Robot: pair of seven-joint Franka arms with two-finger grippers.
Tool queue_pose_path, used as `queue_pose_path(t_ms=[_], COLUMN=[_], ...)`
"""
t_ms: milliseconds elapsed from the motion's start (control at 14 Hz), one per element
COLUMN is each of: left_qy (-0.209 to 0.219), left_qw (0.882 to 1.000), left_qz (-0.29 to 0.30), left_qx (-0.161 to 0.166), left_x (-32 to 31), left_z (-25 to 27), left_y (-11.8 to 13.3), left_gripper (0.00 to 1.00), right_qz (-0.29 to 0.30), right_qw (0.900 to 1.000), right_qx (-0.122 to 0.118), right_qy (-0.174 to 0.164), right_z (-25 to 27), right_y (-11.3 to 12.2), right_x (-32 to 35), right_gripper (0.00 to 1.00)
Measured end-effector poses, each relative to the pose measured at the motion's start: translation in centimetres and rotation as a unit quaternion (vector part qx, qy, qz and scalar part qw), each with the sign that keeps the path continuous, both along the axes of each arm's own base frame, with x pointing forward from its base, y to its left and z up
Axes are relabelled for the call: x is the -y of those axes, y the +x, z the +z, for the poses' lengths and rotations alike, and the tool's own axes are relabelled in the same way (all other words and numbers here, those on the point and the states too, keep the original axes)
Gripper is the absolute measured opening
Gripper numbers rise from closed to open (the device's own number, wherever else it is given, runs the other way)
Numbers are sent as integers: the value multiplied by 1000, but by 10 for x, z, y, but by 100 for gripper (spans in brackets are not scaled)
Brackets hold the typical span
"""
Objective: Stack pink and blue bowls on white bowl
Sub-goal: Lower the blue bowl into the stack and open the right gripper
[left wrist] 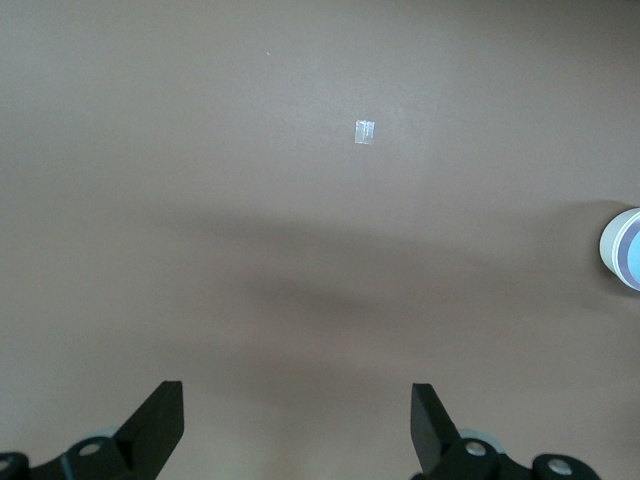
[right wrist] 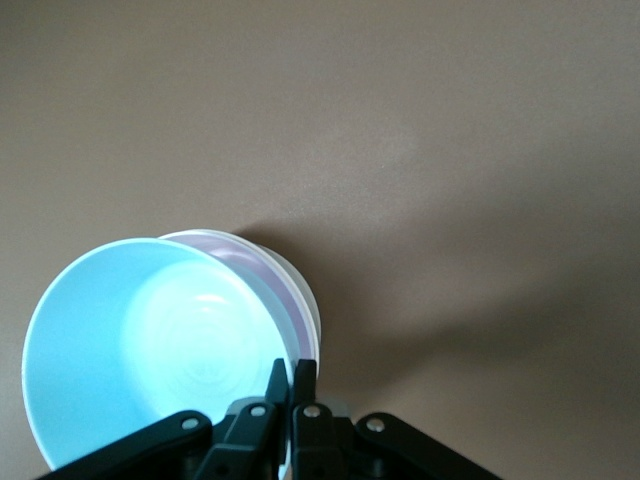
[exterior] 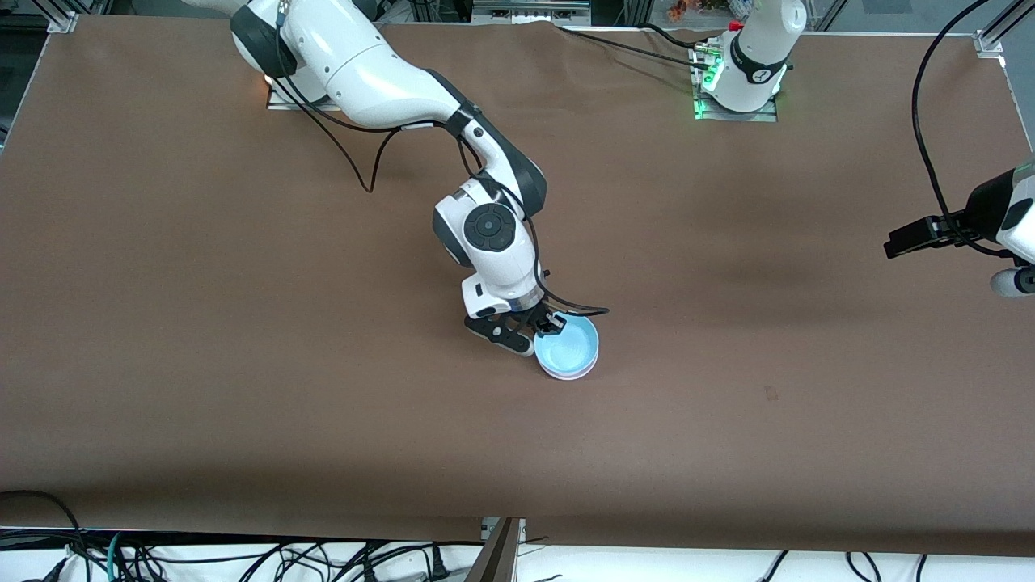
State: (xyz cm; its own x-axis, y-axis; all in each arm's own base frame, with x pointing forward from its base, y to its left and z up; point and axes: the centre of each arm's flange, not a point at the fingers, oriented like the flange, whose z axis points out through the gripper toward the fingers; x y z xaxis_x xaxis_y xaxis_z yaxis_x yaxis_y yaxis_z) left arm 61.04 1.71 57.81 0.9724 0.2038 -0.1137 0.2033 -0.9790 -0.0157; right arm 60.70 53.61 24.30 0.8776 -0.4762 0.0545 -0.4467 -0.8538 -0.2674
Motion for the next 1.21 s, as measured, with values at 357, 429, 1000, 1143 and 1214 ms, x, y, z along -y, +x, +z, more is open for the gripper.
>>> queue_pose_path(t_ms=[357, 429, 1000, 1143, 1214], left_qy=[0, 0, 0, 0, 0], left_qw=[1000, 1000, 1000, 1000, 1000], left_qz=[0, 0, 0, 0, 0], left_qx=[0, 0, 0, 0, 0], left_x=[0, 0, 0, 0, 0], left_z=[0, 0, 0, 0, 0], left_y=[0, 0, 0, 0, 0], left_gripper=[100, 100, 100, 100, 100], right_qz=[2, 2, -1, -3, 0], right_qw=[1000, 1000, 1000, 1000, 1000], right_qx=[2, 4, 12, 13, 18], right_qy=[0, 0, 1, -4, -7], right_z=[-9, -9, -1, 10, 24], right_y=[-2, -1, 4, 9, 16], right_x=[-2, -2, 1, 4, 10], right_gripper=[3, 3, 54, 62, 64])
